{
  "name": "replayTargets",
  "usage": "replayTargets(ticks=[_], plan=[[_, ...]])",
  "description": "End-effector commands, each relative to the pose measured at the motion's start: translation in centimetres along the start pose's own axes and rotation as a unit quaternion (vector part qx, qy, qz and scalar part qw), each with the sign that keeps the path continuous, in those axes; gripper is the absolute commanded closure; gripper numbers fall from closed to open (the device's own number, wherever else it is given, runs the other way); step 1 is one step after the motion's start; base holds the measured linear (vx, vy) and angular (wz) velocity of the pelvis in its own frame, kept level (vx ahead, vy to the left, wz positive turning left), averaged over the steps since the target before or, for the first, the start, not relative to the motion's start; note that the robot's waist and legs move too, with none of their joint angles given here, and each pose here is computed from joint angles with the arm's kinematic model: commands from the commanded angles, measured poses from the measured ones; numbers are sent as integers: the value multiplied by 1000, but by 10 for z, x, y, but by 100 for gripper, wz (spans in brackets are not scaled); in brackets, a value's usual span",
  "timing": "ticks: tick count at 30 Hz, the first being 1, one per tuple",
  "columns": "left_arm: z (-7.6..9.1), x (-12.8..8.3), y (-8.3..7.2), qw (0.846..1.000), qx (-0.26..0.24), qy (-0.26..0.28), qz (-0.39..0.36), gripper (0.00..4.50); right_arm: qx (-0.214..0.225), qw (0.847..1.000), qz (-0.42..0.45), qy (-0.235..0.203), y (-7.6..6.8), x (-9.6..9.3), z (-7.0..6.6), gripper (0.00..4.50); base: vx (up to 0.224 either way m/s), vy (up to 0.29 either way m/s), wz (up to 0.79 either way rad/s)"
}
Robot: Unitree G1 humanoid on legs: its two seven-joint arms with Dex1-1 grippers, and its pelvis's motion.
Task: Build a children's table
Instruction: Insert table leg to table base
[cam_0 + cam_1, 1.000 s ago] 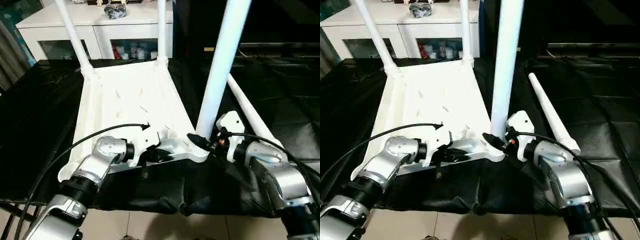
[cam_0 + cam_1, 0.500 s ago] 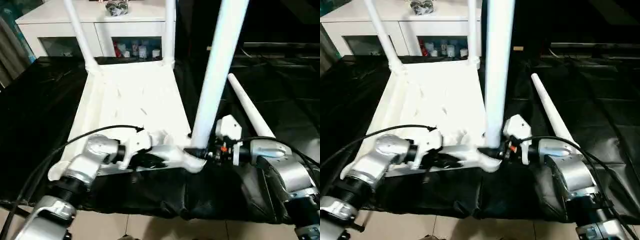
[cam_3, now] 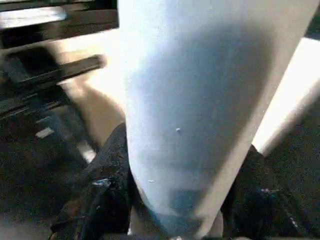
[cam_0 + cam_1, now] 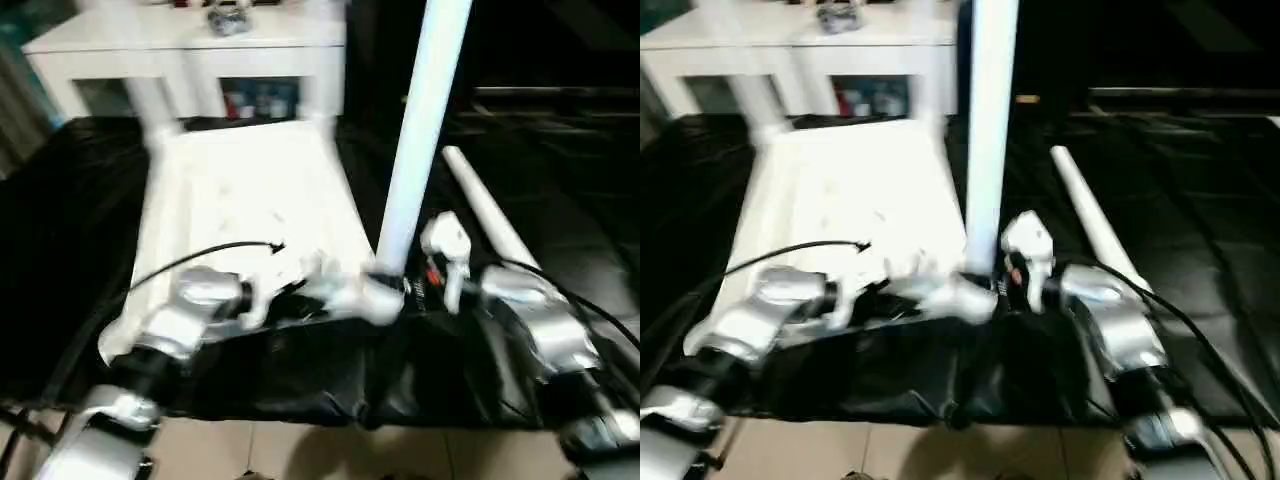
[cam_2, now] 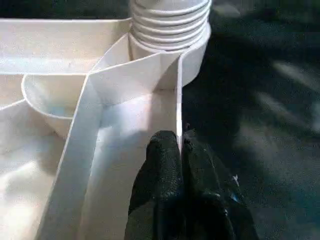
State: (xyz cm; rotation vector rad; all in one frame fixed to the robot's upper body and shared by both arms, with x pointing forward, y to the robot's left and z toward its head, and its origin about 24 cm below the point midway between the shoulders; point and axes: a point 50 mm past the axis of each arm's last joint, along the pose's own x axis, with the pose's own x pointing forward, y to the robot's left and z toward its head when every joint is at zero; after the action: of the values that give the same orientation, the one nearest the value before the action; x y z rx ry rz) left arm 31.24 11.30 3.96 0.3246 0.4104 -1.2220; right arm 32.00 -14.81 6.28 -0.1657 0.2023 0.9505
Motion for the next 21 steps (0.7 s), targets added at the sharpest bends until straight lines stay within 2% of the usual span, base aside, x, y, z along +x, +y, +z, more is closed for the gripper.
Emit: replayTargets(ticks=[1, 4, 8, 11, 19, 21], plan=[[42, -5, 18, 995, 33, -67, 71, 450, 34, 993, -81, 80, -8, 1, -31, 262, 0, 0, 0], [55, 6, 17, 989, 12, -88, 117, 450, 72, 986, -135, 72, -15, 9, -30, 263, 0, 0, 0], [75, 35, -3, 983, -4, -128, 133, 450, 106, 978, -166, 70, -14, 25, -31, 263, 0, 0, 0], [75, 41, -9, 985, 2, -128, 117, 450, 109, 979, -156, 72, -12, 30, -31, 263, 0, 0, 0], [73, 41, -9, 987, 10, -112, 117, 450, 103, 979, -158, 73, -12, 35, -30, 263, 0, 0, 0], [73, 40, -9, 987, 11, -111, 116, 450, 116, 980, -149, 67, -11, 37, -29, 263, 0, 0, 0]])
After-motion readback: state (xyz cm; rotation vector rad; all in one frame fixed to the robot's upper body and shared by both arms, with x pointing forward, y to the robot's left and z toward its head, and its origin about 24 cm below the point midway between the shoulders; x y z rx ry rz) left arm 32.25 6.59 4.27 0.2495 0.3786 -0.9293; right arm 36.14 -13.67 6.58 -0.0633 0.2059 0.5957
